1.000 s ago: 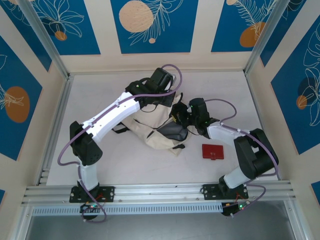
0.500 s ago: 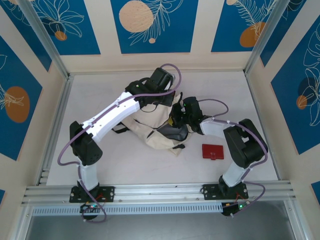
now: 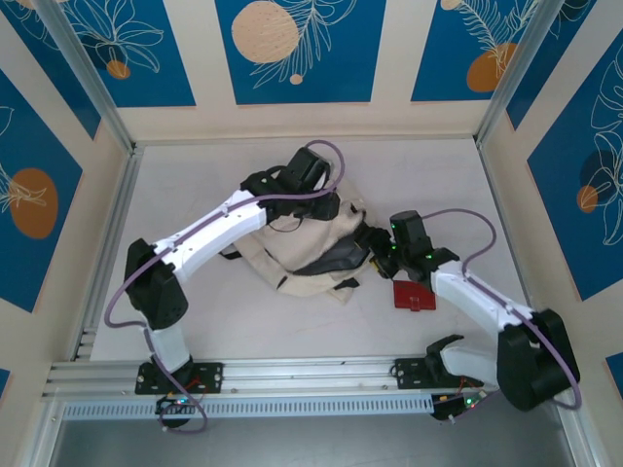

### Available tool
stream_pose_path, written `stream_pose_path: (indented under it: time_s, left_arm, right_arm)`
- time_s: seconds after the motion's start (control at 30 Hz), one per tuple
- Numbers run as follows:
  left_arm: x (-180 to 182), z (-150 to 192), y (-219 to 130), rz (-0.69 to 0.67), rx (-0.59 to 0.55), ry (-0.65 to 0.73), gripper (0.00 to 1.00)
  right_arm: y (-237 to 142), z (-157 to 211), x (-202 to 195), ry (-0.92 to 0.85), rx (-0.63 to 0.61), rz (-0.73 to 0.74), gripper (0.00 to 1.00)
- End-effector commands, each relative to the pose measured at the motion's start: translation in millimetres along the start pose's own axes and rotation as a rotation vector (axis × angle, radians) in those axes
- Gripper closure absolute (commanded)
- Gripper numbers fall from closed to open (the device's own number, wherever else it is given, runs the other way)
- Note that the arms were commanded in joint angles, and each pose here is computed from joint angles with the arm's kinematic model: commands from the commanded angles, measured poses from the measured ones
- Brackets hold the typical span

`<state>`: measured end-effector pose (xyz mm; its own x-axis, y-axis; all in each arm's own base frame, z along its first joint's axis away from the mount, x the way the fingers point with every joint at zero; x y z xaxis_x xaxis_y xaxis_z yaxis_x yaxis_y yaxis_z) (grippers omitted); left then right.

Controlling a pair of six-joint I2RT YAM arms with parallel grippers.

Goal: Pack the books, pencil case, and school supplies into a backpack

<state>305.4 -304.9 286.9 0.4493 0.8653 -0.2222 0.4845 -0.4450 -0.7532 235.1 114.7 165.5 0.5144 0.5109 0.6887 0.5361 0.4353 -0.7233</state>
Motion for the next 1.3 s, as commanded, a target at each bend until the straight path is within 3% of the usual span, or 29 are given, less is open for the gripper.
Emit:
stream_pose_path:
  time_s: [0.0,0.1,0.2,0.33,0.47,0.67,0.9,1.27]
  left_arm:
    - [13,0,-30,0.018,-0.076,-0.065,0.39]
    - [39,19,-37,-0.035,-0.061,-0.14,0.23]
    - [68,43,-41,-0.086,-0.047,-0.23,0.19]
    - [104,78,-44,-0.15,-0.009,-0.347,0.17]
    - [133,114,-43,-0.166,0.039,-0.461,0.17]
    - [140,142,-24,-0.086,0.09,-0.548,0.2]
    - [136,159,17,0.045,0.159,-0.615,0.3]
    - [138,161,47,0.051,0.206,-0.592,0.35]
  right_arm:
    - [-28,-6,-21,-0.114,-0.103,0.172,0.3]
    - [-39,-4,-10,-0.212,-0.089,0.178,0.31]
    - [-42,8,11,-0.343,-0.037,0.194,0.35]
    - [-41,37,40,-0.535,-0.004,0.269,0.36]
    - [-25,78,66,-0.66,0.082,0.247,0.36]
    - [27,111,67,-0.639,0.257,0.253,0.36]
    - [67,91,55,-0.591,0.249,0.318,0.36]
    - [120,31,67,-0.597,0.163,0.374,0.38]
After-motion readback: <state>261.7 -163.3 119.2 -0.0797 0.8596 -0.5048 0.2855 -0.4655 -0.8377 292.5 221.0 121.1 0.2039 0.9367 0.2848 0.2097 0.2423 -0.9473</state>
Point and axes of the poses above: each hand's point on the last joint's axis, 136 mm out from that joint toward the fingers, its own y axis out along the fingers, its own x axis along the line the jaws close on, z = x × y, the point moved 8 cm from there along -y, back along the fingers, and after that the axes turned 6 degrees about y, right-handed, at the moved point
